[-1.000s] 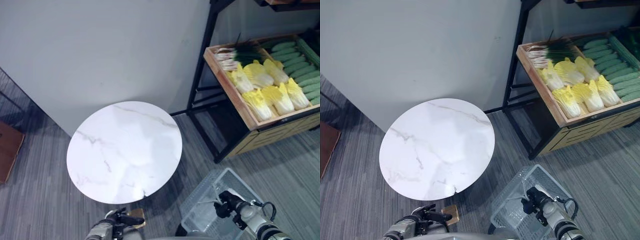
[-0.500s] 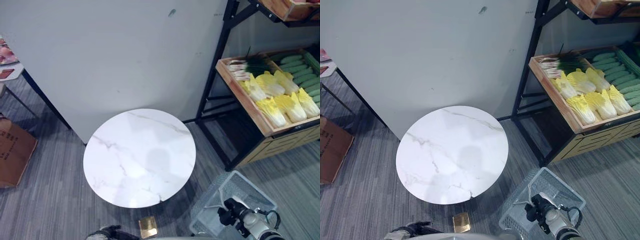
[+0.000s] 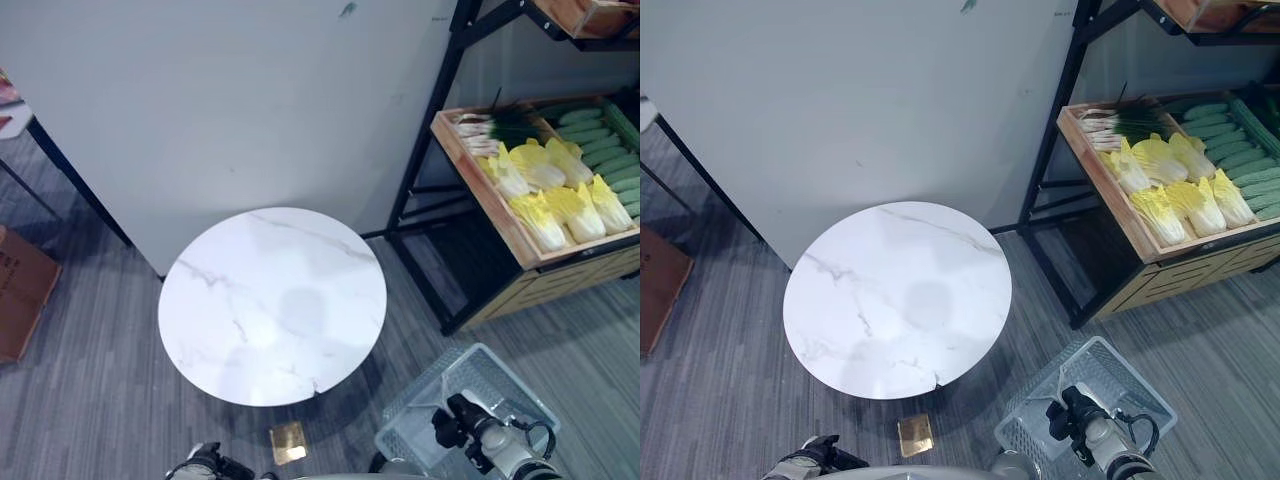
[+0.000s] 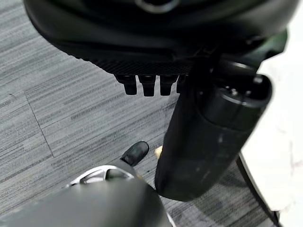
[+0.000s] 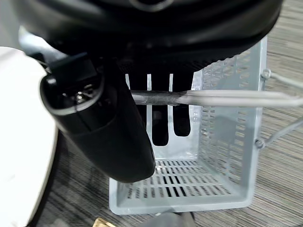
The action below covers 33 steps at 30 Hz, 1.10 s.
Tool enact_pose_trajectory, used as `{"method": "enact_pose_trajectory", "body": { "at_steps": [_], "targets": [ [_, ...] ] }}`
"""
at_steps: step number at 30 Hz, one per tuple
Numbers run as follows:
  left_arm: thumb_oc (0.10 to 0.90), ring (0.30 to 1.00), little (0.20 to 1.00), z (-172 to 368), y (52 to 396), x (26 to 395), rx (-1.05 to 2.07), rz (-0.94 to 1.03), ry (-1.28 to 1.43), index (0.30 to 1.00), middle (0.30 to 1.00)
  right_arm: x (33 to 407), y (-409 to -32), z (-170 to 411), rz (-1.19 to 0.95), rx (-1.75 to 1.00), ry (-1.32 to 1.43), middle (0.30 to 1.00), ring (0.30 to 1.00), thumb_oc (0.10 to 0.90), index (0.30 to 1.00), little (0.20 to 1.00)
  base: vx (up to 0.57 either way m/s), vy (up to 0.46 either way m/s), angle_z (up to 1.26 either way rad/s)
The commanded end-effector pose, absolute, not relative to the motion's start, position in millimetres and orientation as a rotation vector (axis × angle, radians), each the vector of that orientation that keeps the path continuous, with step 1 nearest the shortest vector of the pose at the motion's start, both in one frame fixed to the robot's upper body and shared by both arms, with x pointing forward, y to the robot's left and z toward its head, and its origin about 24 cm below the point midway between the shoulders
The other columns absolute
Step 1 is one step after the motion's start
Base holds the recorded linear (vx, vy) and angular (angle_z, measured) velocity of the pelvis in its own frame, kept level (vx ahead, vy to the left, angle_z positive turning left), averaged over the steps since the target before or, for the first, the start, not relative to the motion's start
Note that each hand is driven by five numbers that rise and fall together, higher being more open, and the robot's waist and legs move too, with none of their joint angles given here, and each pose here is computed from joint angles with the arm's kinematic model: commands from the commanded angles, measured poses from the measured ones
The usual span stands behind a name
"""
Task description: Get the vegetables into the basket
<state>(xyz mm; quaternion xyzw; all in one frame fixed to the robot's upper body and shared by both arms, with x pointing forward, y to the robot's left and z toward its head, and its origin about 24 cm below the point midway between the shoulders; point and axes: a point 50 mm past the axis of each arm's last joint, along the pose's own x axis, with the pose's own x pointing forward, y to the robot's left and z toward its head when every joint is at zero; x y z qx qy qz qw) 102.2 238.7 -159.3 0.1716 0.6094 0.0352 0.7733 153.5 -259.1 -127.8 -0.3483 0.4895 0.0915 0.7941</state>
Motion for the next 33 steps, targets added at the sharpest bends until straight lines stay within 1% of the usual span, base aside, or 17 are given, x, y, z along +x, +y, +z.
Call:
{"method": "enact_pose_trajectory", "body": {
  "at_steps": [1, 15, 18, 24, 33],
  "targets": [
    [0.9, 1.0, 1.0, -160, 234, 105, 0.395, 0.047, 1.319, 1.0, 1.0, 173, -241, -125, 0.232, -0.723, 0.988, 0.3, 0.3, 0.4, 0.3, 0.3, -0.01, 0.03, -0.06],
    [0.9, 1.0, 1.0, -159, 232, 111, 0.413, 0.016, 1.311, 1.0, 1.0, 164, -240, -130, 0.219, -0.676, 1.013, 0.3, 0.3, 0.4, 0.3, 0.3, 0.01, 0.028, -0.1],
    [0.9, 1.0, 1.0, -158, 233, 114, 0.411, 0.018, 1.299, 1.0, 1.0, 165, -241, -129, 0.218, -0.677, 1.011, 0.3, 0.3, 0.4, 0.3, 0.3, -0.07, 0.001, -0.46],
    [0.9, 1.0, 1.0, -158, 230, 115, 0.398, 0.015, 1.291, 1.0, 1.0, 162, -241, -130, 0.237, -0.694, 1.029, 0.3, 0.3, 0.4, 0.3, 0.3, -0.03, -0.047, -0.95],
    [0.9, 1.0, 1.0, -161, 219, 112, 0.385, -0.015, 1.3, 1.0, 1.0, 152, -248, -132, 0.214, -0.686, 1.053, 0.3, 0.3, 0.4, 0.3, 0.3, 0.05, -0.087, -0.31]
  ]
}}
